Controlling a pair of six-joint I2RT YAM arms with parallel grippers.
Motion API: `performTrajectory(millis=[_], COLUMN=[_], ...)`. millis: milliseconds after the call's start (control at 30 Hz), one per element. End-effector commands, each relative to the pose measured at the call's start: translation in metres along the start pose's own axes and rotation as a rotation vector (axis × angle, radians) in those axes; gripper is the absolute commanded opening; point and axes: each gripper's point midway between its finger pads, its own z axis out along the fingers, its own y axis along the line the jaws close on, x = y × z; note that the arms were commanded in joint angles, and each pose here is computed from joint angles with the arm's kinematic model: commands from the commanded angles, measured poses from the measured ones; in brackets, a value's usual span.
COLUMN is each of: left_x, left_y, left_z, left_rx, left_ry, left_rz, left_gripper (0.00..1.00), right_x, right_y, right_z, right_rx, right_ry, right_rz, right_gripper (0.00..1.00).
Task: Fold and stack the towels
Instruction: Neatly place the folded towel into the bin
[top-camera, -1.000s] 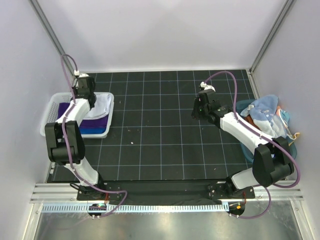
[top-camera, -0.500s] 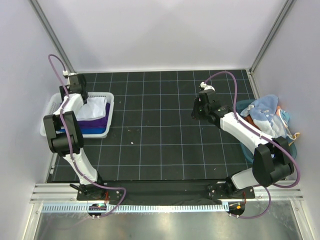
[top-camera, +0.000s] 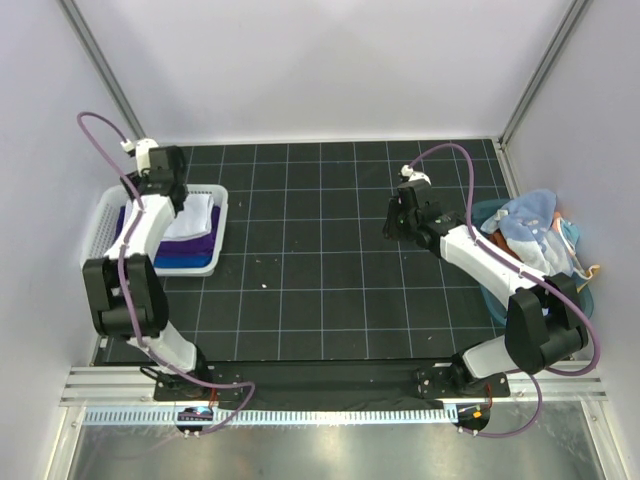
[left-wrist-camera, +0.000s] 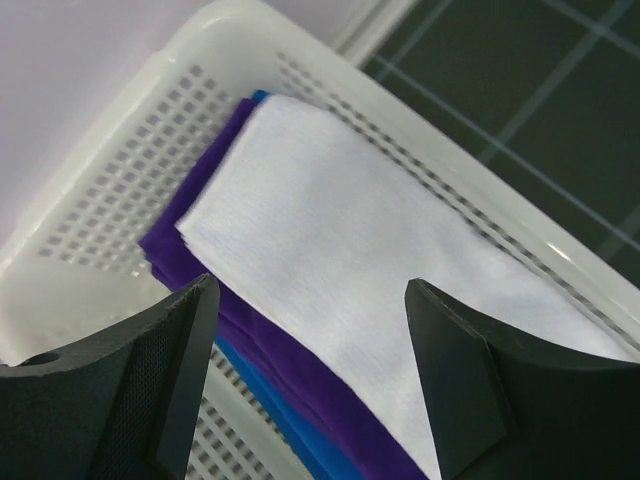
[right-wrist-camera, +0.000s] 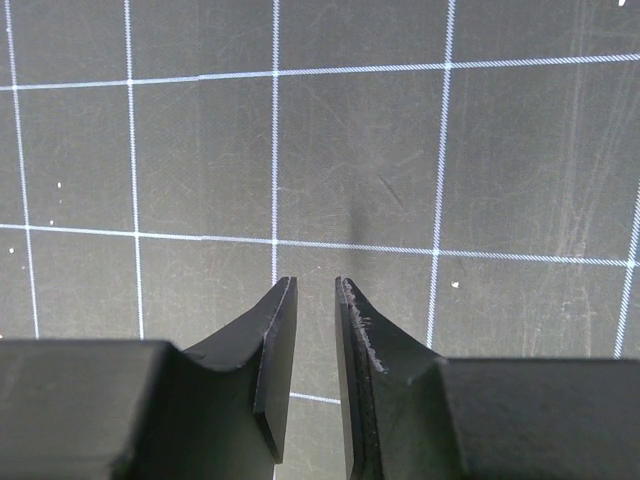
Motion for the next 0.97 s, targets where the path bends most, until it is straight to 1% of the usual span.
performTrajectory(millis=[0,33,67,100,167,200,233,267,300,367,433,533,567,600,700,767,900,933], left_x=[-0.012,-0.006,0.000,0.006,0.016,0.024,0.037,0.040,0.049,0.066,0.084,0.108,0.122,0.126,0.146,0.143,0.143,0.142], left_y=[-0.020,-0.023,-0.046,-0.055,-0.062,-0.079,-0.083,-0.085,-0.094,-0.096,-0.112,-0.119,-0.121,-0.130,-0.146,-0.158,-0.172,-0.174], left_z=[-0.056,-0.065,-0.087,-0.102,-0.131,-0.156,-0.165,-0.184,-0.203,-0.223,-0.252,-0.277,-0.278,-0.288,-0.295,-0.305,-0.315,-0.316], left_rx=[0.091,0.119,0.187,0.222,0.285,0.359,0.391,0.454,0.519,0.610,0.746,0.846,0.866,0.933,1.003,1.062,1.121,1.129], left_ry=[-0.071,-0.056,-0.062,-0.059,-0.064,-0.073,-0.063,-0.066,-0.065,-0.059,-0.038,-0.050,-0.031,-0.021,0.002,-0.010,-0.009,-0.016], left_rz=[-0.163,-0.194,-0.177,-0.172,-0.190,-0.167,-0.152,-0.177,-0.160,-0.129,-0.056,0.039,0.058,0.051,0.059,0.035,0.065,0.072], left_gripper=[0.79,0.79,0.79,0.79,0.79,0.79,0.79,0.79,0.79,0.79,0.79,0.79,0.79,0.79,0.80,0.80,0.80,0.80], right_x=[-0.019,-0.020,-0.022,-0.026,-0.028,-0.031,-0.033,-0.035,-0.036,-0.041,-0.043,-0.045,-0.044,-0.044,-0.041,-0.039,-0.037,-0.038], right_y=[-0.001,-0.002,-0.005,-0.006,-0.009,-0.013,-0.014,-0.015,-0.016,-0.014,-0.014,-0.014,-0.015,-0.016,-0.024,-0.029,-0.039,-0.039], right_z=[-0.008,-0.008,-0.010,-0.014,-0.016,-0.018,-0.023,-0.025,-0.027,-0.034,-0.035,-0.036,-0.034,-0.033,-0.032,-0.032,-0.037,-0.038], right_rx=[0.007,0.011,0.025,0.030,0.040,0.062,0.063,0.067,0.068,0.053,0.046,0.039,0.045,0.048,0.081,0.103,0.141,0.144], right_ry=[-0.078,-0.085,-0.098,-0.117,-0.134,-0.150,-0.167,-0.179,-0.197,-0.232,-0.256,-0.270,-0.266,-0.269,-0.285,-0.296,-0.316,-0.321], right_rz=[0.001,-0.003,0.000,0.003,0.007,0.010,0.016,0.023,0.028,0.046,0.052,0.058,0.056,0.057,0.061,0.063,0.069,0.072], right_gripper=[0.31,0.32,0.34,0.34,0.34,0.35,0.36,0.37,0.38,0.39,0.41,0.41,0.41,0.41,0.41,0.41,0.41,0.47])
